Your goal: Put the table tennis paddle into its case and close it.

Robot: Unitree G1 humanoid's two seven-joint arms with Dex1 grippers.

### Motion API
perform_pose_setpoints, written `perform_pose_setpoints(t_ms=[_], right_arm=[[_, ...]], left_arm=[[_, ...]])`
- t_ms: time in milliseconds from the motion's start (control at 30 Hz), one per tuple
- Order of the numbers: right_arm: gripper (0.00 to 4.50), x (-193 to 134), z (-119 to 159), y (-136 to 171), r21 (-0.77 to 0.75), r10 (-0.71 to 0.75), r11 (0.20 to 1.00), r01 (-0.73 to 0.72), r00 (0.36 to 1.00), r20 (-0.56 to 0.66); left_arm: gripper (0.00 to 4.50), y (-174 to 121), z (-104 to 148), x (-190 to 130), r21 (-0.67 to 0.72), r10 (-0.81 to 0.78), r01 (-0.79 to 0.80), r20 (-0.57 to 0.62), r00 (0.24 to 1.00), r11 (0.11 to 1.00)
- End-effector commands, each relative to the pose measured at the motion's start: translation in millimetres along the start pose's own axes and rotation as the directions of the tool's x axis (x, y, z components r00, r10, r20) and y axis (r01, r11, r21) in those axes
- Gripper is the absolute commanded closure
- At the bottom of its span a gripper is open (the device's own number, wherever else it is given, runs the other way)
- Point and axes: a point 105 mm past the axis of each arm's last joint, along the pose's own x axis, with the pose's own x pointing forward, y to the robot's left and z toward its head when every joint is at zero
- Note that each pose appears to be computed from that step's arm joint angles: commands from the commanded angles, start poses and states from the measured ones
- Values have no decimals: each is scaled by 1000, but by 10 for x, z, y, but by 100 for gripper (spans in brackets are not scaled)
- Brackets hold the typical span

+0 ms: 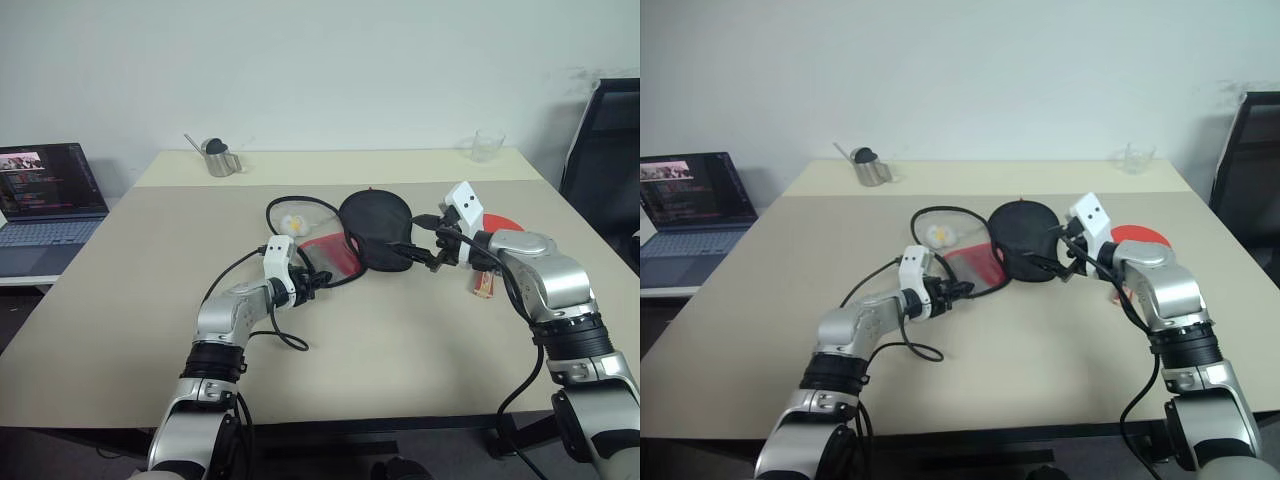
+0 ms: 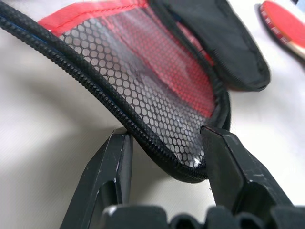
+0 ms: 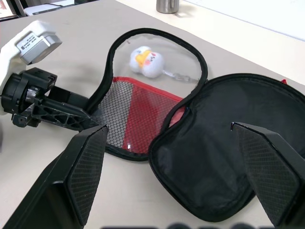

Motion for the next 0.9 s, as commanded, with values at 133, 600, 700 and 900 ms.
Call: perform_pose_setpoints(t_ms=[133,600,700,900], right_arm=[[0,-59,165,-4,-40,-5,999,7,999,50],[0,-65,157,-19,-39,-5,999,6,999,45],[0,-67,152,-23,-38,-5,999,6,999,43],[0,-44,127,-2,-36,7,999,-6,999,35]], left_arm=[[376,-85,185,-47,42,-50,48,54,997,998],[447,118,296,-365,47,-17,16,35,999,999],[447,191,302,-469,20,-6,5,23,1000,1000],[447,334,296,-609,-37,23,-22,8,1000,999]])
